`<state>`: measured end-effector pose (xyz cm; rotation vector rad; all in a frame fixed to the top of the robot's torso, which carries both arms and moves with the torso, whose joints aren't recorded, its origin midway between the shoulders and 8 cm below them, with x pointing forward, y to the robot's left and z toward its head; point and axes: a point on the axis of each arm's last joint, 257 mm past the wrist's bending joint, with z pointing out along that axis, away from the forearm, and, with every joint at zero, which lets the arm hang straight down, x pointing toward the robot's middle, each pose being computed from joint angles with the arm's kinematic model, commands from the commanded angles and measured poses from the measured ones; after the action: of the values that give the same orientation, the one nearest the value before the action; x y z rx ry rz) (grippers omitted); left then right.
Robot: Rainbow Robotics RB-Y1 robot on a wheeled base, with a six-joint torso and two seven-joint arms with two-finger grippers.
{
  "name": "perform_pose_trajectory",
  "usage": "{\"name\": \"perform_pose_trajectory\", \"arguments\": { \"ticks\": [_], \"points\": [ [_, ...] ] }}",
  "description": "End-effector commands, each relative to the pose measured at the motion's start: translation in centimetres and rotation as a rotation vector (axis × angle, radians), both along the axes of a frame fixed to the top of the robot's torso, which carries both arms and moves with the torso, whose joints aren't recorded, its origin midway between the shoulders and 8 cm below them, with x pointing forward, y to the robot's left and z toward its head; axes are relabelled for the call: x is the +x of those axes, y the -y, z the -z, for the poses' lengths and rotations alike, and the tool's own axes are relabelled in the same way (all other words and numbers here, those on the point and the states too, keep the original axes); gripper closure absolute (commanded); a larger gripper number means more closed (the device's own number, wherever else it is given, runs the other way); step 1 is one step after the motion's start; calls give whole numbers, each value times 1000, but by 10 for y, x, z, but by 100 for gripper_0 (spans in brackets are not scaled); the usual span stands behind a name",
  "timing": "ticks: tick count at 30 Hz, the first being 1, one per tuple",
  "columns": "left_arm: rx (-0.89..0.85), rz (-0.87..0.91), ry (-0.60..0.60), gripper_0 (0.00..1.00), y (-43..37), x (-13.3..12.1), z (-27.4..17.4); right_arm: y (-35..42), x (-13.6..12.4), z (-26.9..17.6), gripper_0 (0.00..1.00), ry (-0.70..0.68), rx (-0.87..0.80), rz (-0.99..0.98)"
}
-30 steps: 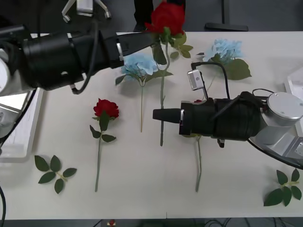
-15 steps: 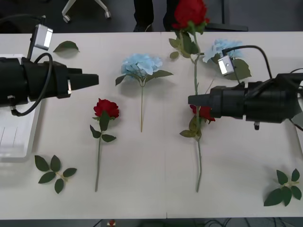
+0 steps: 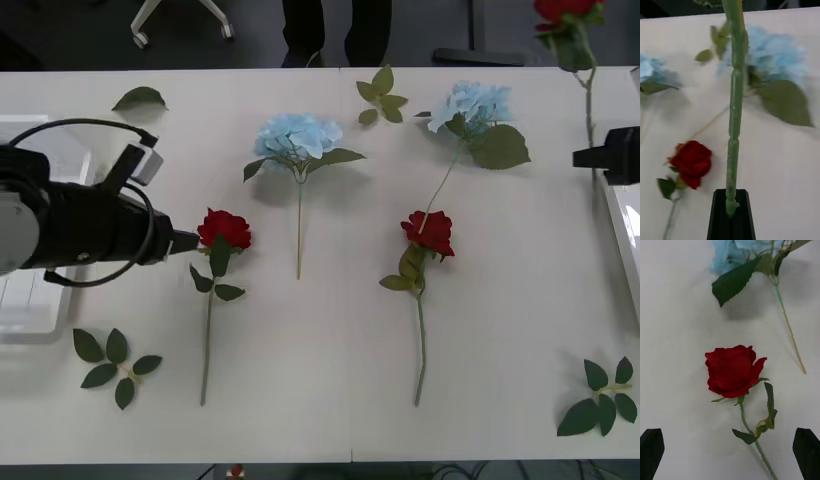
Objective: Place the red flowers into the right box and the blue flowers into the left box. If a person shows an open palm, hand one flower to the person first, then continue sorting.
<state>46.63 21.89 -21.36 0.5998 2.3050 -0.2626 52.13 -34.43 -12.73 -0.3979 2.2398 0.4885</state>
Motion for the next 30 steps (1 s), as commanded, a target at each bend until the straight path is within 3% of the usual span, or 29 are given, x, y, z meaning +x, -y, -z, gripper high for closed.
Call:
{"name": "perform_pose_trajectory", "arguments": {
  "ticks": [1, 12, 23, 30],
  "points": [
    [-11, -100, 3, 0, 0, 6, 5, 75, 7, -22, 100, 9, -126, 118],
    [62, -165, 38, 0, 4, 8, 48, 226, -16, -37, 100, -29, -461, 318],
    [90, -186, 103, 0, 17, 44, 83, 349, -66, -38, 100, -140, -726, 481],
    [109, -187, 109, 0, 22, 56, 95, 386, -94, -20, 100, -198, -792, 517]
  ]
}}
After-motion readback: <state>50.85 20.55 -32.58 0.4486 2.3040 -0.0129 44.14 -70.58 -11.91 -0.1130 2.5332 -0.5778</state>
